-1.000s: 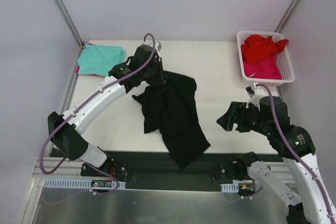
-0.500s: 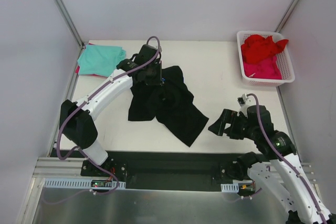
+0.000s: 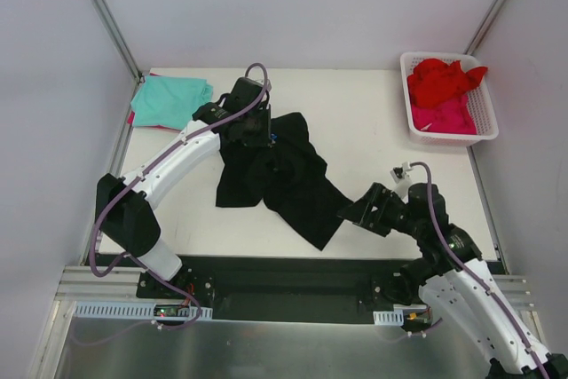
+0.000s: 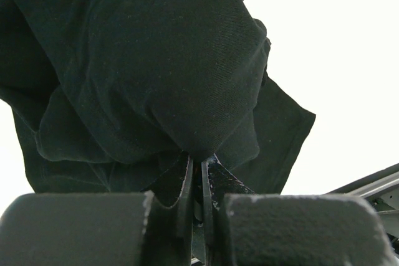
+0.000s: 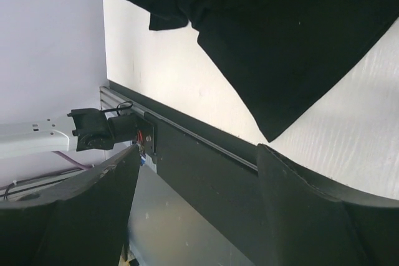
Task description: Fold and stack the t-shirts
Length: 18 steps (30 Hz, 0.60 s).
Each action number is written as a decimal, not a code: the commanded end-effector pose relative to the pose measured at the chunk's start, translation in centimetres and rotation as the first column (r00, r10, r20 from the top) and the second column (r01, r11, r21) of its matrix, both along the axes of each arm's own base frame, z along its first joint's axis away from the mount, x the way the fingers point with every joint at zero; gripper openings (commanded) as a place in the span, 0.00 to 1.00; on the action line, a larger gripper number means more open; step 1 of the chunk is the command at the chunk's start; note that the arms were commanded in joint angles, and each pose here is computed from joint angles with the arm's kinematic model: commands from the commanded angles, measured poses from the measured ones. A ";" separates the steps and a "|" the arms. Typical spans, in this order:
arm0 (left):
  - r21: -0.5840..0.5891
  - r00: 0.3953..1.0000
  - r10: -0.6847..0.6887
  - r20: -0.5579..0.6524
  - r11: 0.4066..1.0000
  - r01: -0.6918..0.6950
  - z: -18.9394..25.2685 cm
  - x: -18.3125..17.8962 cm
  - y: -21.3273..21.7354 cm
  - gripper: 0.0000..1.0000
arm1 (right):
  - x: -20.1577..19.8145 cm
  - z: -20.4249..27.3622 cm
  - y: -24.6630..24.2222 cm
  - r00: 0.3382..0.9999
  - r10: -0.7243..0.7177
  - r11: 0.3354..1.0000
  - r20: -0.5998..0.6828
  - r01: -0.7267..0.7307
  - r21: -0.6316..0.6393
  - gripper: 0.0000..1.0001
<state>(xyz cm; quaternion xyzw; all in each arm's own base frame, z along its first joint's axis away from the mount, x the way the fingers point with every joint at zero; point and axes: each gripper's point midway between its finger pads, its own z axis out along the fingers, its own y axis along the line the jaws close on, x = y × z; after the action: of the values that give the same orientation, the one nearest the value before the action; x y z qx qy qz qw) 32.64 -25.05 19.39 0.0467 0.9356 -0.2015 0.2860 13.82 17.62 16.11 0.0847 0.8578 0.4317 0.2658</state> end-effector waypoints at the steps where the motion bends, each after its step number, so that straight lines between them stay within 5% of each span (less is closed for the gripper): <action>1: -0.025 0.999 -0.031 0.038 0.999 0.032 1.9 -0.3 -0.4 0.00 | -0.6 -0.1 1.2 0.999 0.026 0.998 -0.048 -0.023 0.065 0.77; 6: -0.042 0.999 -0.020 0.036 0.999 0.021 2.4 0.2 0.0 0.00 | -1.6 -2.8 1.9 0.992 0.054 0.998 -0.116 -0.050 0.040 0.74; 8: -0.043 0.999 -0.016 0.039 0.999 0.018 2.6 0.3 0.1 0.09 | -1.6 -3.3 1.8 0.991 0.054 0.998 -0.121 -0.053 0.016 0.75; 11: -0.035 0.999 -0.007 0.045 0.999 0.008 2.8 0.4 0.5 0.38 | -1.5 -3.9 1.9 0.989 0.056 0.998 -0.135 -0.057 -0.004 0.75; 12: -0.033 0.999 -0.008 0.046 0.999 0.009 2.9 0.5 0.6 0.61 | -1.6 -4.1 2.0 0.988 0.060 0.998 -0.139 -0.063 -0.012 0.76; 13: -0.035 0.999 -0.012 0.045 0.999 0.013 3.1 0.4 0.5 0.99 | -1.6 -4.4 2.0 0.987 0.059 0.998 -0.147 -0.063 -0.020 0.79; 18: -0.028 0.999 -0.011 0.044 1.000 0.012 3.3 0.4 0.6 0.99 | -1.9 -6.2 3.2 0.980 0.086 0.995 -0.178 -0.094 -0.038 0.77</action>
<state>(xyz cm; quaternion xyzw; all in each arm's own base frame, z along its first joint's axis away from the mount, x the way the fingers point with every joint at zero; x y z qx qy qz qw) 32.93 -24.80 20.50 0.0495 0.9332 -0.2079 0.2888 11.55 19.73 10.57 0.0788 0.8929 0.4098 0.1694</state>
